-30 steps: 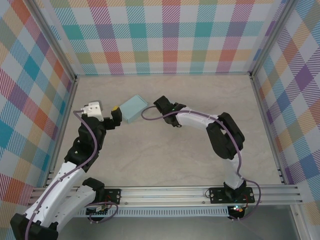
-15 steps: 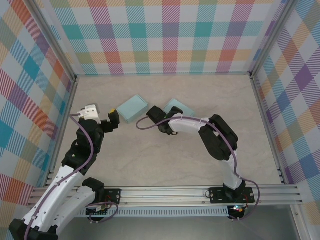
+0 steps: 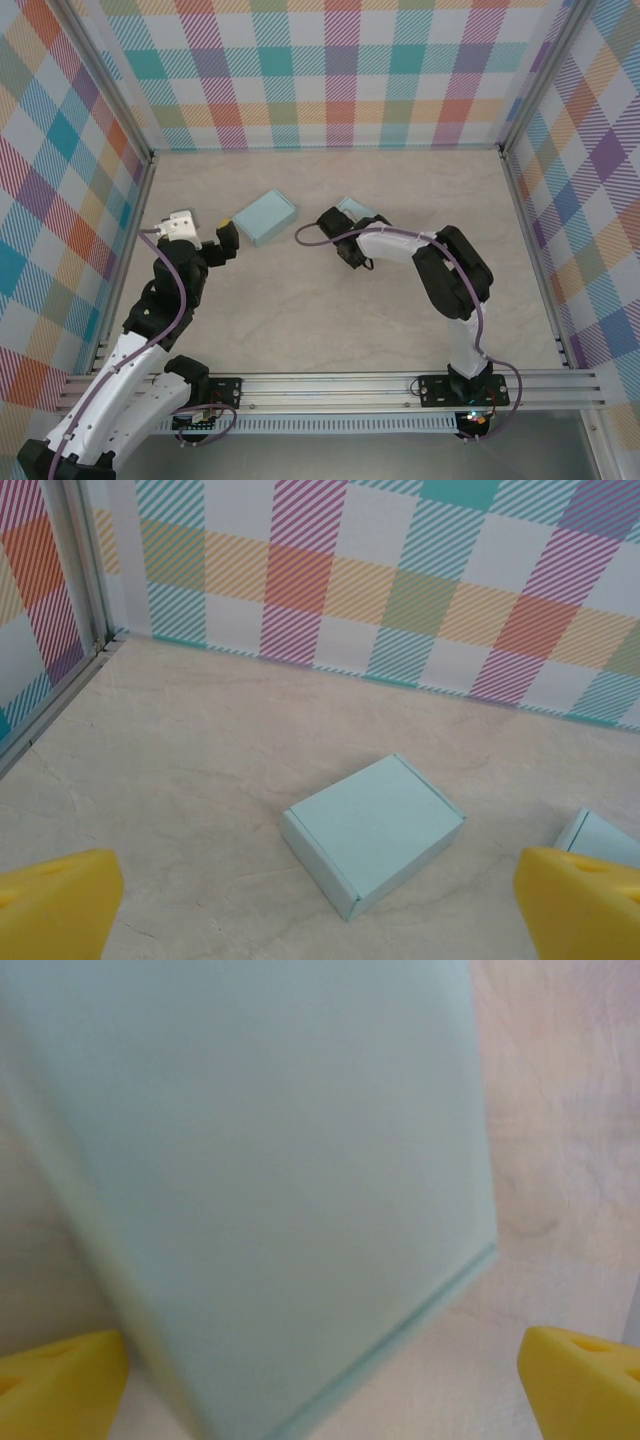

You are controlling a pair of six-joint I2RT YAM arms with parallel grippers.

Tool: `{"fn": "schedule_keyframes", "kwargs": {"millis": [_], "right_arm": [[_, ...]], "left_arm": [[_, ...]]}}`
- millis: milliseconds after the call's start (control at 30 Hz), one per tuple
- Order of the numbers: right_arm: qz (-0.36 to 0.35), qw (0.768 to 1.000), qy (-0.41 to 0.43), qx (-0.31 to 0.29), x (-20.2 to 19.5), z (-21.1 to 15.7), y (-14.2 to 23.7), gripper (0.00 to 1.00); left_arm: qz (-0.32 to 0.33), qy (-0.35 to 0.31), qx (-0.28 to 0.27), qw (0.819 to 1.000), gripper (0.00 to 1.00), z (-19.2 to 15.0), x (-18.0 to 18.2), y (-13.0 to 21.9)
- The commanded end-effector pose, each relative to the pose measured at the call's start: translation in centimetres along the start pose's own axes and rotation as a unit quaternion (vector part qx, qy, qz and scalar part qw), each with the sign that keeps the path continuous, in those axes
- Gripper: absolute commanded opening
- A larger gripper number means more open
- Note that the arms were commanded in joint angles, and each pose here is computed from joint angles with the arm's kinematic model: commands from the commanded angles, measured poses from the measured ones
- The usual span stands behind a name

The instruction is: Fold the paper box

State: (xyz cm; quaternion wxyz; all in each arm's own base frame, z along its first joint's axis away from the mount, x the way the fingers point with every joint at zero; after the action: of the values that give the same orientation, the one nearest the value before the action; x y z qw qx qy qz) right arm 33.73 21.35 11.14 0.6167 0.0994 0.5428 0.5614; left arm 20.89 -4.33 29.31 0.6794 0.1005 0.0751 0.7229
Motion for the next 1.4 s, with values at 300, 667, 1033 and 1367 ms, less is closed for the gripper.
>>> {"fn": "schedule_keyframes", "kwargs": {"millis": [300, 667, 1033, 1367], "right_arm": [[-0.026, 0.99, -0.136, 0.04, -6.9, -1.9, -0.5, 1.0], [-0.005, 0.958, -0.283, -0.053, -11.9, -4.5, 5.6, 1.0], [0.031, 0.886, -0.385, -0.256, -16.1, -10.6, 6.7, 1.0], [0.078, 0.864, -0.397, -0.3, -16.4, -12.5, 3.0, 1.0]], "left_arm": [[0.021, 0.006, 0.019, 1.0, 1.0, -0.3, 0.2, -0.8], [0.176, 0.002, 0.085, 0.981, 1.0, -3.7, 2.9, -0.6], [0.191, 0.017, 0.01, 0.981, 1.0, -8.5, 3.7, -0.4], [0.106, -0.056, -0.011, 0.993, 1.0, -12.2, 2.2, -3.0]]}}
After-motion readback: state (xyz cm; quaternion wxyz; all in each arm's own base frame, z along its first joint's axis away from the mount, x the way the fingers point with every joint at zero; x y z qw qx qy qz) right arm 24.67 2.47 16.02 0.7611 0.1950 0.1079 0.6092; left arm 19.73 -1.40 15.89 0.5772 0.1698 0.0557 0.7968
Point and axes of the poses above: each hand's point on the last joint's axis, 136 mm out from that joint toward the fingers, its own y axis back along the fingers, its own x axis along the line the jaws close on, z = x × y, the point moved 8 cm from there along y, back along the fingers, and after that the axes turned 13 degrees about -y, right-handed, at the moved point
